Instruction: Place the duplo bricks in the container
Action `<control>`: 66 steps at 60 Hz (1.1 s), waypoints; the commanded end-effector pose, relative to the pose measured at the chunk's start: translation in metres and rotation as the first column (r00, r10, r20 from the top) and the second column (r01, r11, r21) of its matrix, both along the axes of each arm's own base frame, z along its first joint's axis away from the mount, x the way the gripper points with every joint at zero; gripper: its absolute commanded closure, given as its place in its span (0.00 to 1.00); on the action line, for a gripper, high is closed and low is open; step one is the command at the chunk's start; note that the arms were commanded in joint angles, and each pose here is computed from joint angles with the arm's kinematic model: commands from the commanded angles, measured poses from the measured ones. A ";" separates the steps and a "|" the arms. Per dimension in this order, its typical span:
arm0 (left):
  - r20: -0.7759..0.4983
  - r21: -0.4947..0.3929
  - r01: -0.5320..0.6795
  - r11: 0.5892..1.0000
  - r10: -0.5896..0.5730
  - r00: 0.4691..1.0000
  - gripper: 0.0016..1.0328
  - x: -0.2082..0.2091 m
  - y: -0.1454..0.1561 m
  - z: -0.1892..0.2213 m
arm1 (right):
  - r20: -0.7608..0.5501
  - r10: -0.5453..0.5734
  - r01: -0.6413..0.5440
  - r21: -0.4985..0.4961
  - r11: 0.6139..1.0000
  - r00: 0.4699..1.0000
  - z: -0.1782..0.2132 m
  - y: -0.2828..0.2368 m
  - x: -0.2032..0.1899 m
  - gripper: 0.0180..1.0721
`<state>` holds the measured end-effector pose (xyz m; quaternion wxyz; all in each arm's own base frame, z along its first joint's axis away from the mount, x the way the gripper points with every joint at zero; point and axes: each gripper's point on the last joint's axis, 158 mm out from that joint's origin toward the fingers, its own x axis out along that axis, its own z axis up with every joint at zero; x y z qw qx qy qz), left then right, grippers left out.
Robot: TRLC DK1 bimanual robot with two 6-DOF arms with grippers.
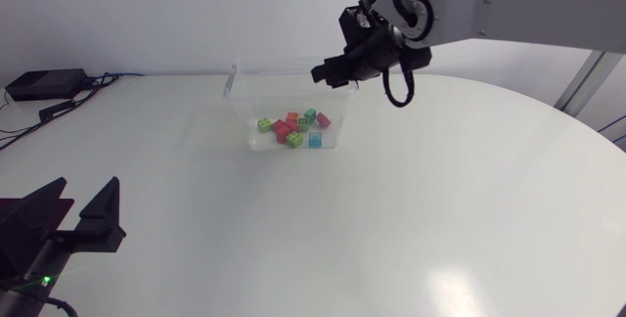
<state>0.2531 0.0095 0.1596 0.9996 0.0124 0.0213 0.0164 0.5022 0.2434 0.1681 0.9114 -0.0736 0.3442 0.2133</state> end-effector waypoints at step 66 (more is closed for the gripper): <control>-0.010 0.007 0.011 1.000 -0.011 1.000 0.04 0.000 -0.002 -0.007 | 0.405 -0.244 0.213 0.121 0.969 0.881 0.058 -0.168 -0.209 0.04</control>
